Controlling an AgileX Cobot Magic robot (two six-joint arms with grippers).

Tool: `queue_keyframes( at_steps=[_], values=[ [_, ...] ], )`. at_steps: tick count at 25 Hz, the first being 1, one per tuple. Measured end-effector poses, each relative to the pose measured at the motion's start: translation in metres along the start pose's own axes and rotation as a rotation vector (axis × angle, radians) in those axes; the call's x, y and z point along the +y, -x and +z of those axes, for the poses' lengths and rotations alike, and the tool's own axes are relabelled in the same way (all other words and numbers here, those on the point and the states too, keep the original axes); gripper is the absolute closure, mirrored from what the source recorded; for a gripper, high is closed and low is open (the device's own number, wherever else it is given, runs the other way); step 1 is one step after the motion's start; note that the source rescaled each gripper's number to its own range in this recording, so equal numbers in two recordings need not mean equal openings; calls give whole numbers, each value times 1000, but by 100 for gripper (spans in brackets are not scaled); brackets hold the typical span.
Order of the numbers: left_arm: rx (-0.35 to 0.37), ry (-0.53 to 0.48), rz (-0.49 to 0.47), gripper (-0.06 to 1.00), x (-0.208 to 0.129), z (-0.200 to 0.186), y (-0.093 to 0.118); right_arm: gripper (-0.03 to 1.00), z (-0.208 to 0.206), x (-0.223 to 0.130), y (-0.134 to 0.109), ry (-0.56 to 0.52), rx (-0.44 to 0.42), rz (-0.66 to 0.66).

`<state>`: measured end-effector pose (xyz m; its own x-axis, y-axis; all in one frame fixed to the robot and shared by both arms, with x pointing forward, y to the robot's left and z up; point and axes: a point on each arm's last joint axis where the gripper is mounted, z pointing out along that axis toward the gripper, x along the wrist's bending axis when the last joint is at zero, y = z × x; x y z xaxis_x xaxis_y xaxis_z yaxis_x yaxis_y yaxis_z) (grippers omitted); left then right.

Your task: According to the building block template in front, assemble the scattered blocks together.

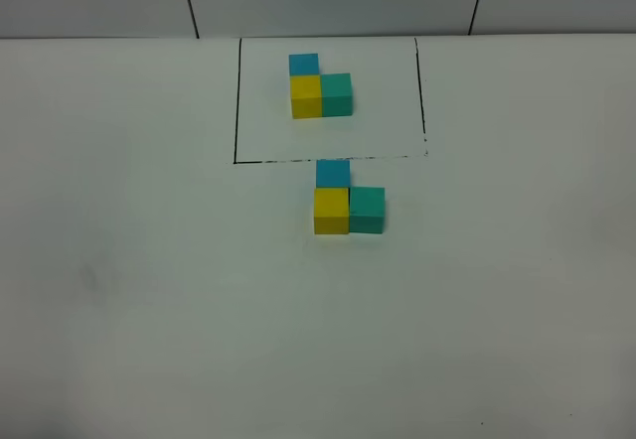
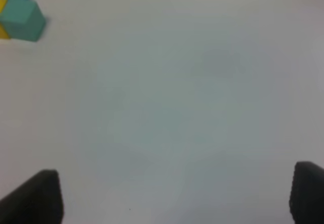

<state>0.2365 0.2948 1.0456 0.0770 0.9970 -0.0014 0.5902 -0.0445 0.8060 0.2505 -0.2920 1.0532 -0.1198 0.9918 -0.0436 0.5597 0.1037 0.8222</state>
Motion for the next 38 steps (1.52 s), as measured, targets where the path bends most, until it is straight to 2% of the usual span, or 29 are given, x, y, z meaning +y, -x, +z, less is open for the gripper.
queue_keyframes(
  at_steps=[5, 12, 38],
  values=[
    [0, 0, 0, -5, 0, 0, 0, 18, -8, -6, -1, 72, -8, -5],
    [0, 0, 0, -5, 0, 0, 0, 25, -13, -9, -2, 114, -12, 8],
    [0, 0, 0, -5, 0, 0, 0, 28, -13, -9, -2, 114, -12, 26]
  ],
)
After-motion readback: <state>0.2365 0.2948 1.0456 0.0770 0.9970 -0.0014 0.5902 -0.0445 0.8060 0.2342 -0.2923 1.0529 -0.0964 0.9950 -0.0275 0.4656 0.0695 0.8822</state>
